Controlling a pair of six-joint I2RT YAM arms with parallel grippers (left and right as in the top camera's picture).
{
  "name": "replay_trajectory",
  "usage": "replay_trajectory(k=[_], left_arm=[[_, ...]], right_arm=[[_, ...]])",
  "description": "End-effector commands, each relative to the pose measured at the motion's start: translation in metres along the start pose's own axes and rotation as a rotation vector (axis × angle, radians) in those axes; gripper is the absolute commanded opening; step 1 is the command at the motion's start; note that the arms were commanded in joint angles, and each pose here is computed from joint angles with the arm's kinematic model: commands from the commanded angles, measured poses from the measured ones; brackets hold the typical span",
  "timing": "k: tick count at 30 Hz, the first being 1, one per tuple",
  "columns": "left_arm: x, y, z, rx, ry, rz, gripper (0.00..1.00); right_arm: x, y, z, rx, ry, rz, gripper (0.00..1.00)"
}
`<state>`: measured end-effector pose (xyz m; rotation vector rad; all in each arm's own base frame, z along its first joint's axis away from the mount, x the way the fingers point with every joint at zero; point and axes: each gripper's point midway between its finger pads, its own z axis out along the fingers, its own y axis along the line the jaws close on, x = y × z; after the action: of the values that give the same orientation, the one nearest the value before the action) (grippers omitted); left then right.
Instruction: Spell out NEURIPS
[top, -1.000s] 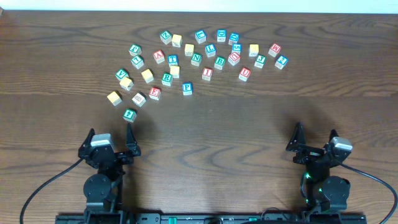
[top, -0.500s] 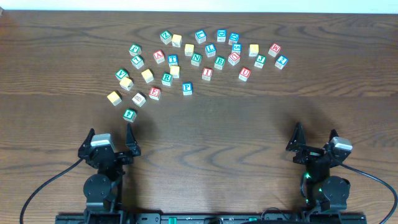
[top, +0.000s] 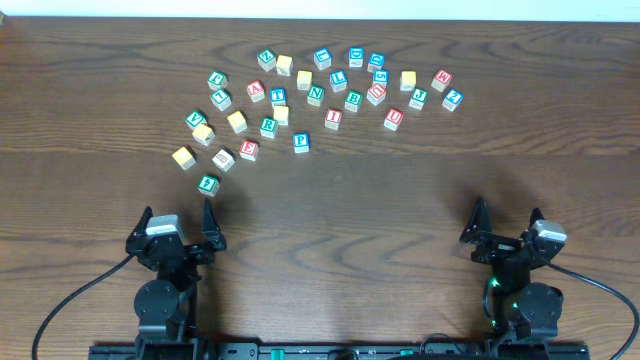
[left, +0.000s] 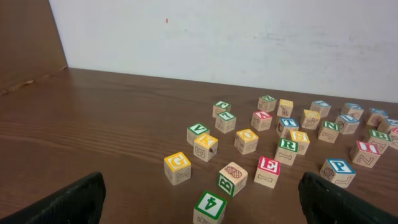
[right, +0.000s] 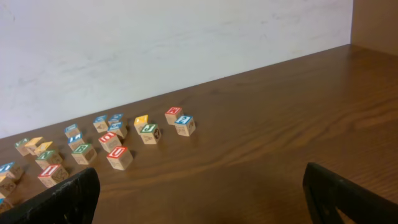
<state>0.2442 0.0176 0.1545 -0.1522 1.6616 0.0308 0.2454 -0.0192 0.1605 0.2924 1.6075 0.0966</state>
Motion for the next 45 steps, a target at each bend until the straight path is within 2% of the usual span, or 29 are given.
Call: replay_trajectory(k=[1, 14, 22, 45], left_arm=[[0.017, 0.004, 0.001, -0.018, 0.052, 0.027, 0.98], [0.017, 0.004, 0.001, -0.018, 0.052, 0.027, 0.98], [0.016, 0.004, 0.001, -0.019, 0.051, 0.027, 0.98], [0.010, 0.005, 0.000, -0.022, 0.034, 0.025, 0.98]], right_arm=[[0.001, 0.000, 0.000, 0.000, 0.000, -0.013, 0.99], [0.001, 0.000, 0.000, 0.001, -0.001, -0.014, 0.99], [0.001, 0.001, 0.000, -0.005, 0.000, -0.134, 0.99], [0.001, 0.013, -0.001, -0.075, -0.003, -0.178, 0.99]])
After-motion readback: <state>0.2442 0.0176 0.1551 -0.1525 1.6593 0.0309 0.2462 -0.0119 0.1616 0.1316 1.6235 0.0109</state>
